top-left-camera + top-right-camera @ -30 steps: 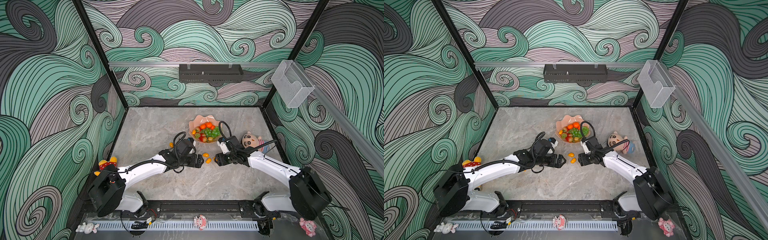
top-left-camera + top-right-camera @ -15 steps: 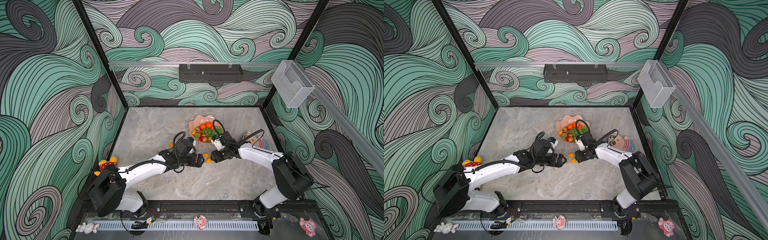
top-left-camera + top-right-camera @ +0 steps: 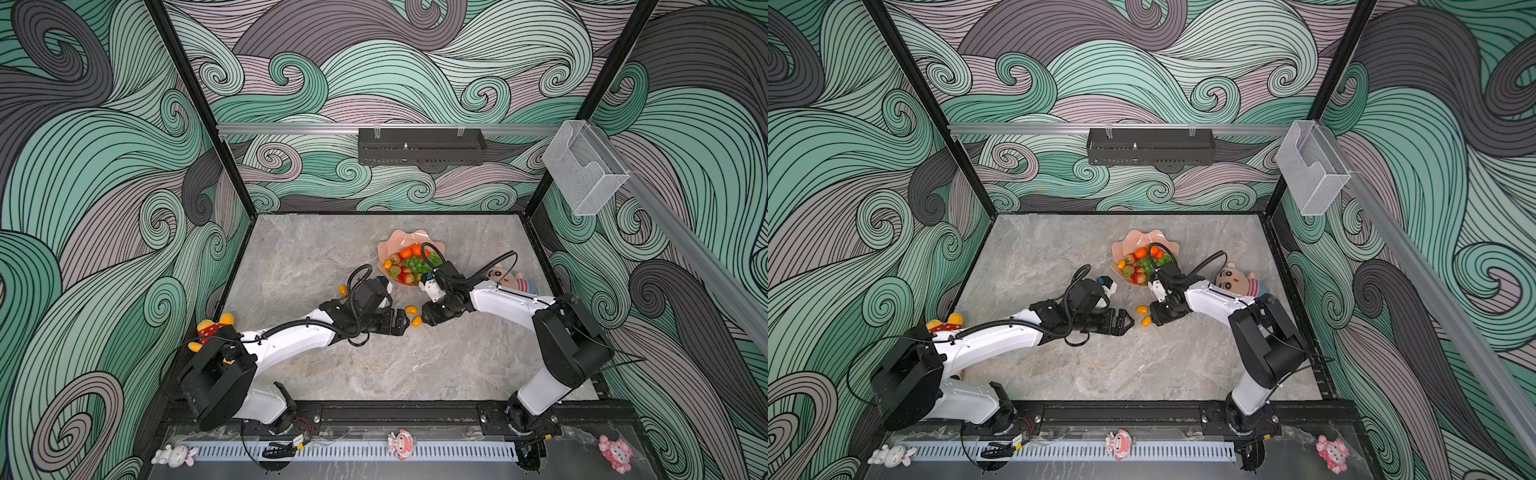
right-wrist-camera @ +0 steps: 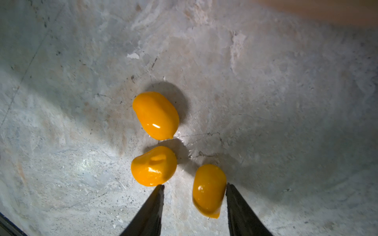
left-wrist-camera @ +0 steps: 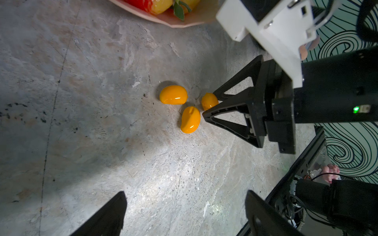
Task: Arrange fruit in a fruit bowl
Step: Pick up the fruit from the center of the table.
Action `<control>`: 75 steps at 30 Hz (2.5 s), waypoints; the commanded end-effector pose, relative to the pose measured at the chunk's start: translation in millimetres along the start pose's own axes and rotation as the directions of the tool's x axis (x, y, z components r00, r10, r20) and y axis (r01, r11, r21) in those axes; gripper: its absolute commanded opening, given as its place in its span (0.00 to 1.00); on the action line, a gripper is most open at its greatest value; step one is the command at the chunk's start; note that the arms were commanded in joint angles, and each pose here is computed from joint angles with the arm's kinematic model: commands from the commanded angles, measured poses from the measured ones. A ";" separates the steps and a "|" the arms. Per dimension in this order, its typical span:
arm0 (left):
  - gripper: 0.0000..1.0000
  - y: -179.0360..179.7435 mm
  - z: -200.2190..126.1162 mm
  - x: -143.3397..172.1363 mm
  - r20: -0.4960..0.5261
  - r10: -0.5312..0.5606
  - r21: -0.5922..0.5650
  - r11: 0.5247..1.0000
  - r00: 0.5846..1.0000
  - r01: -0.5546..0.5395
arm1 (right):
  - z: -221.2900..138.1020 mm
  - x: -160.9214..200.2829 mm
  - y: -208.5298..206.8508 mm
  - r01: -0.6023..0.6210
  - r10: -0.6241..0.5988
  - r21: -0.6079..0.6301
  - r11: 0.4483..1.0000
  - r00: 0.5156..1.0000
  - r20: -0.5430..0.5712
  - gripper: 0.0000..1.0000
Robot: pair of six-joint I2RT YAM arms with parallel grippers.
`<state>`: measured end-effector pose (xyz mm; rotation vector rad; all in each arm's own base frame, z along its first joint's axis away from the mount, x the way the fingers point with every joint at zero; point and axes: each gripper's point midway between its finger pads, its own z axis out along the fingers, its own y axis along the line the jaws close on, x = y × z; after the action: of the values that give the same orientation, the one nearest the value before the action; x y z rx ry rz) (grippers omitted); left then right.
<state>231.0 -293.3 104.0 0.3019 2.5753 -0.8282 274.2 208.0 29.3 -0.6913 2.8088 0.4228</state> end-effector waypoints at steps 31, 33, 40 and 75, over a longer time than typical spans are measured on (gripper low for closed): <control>0.93 -0.3 -5.8 2.8 0.000 0.002 -0.007 1.000 1.000 -0.002 | 16.6 15.6 -8.9 -0.068 0.072 0.041 0.997 0.992 -0.099 0.28; 0.93 -0.1 -6.1 2.4 0.003 0.003 -0.010 1.000 1.000 -0.003 | 14.4 16.5 -8.2 -0.072 0.075 0.042 0.997 0.992 -0.098 0.27; 0.93 4.0 -12.0 -1.7 0.018 0.004 -0.045 0.999 1.000 -0.003 | 2.2 20.1 -5.5 -0.086 0.089 0.035 0.996 0.994 -0.070 0.21; 0.99 57.1 -58.4 -160.0 0.217 -0.049 -0.140 0.987 0.975 0.081 | -64.7 -187.0 1.7 0.078 -0.056 -0.110 0.991 0.980 0.189 0.17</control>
<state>368.9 -220.4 185.9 0.0399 2.4294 -0.5790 427.8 258.0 143.9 -0.6619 2.5788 0.5557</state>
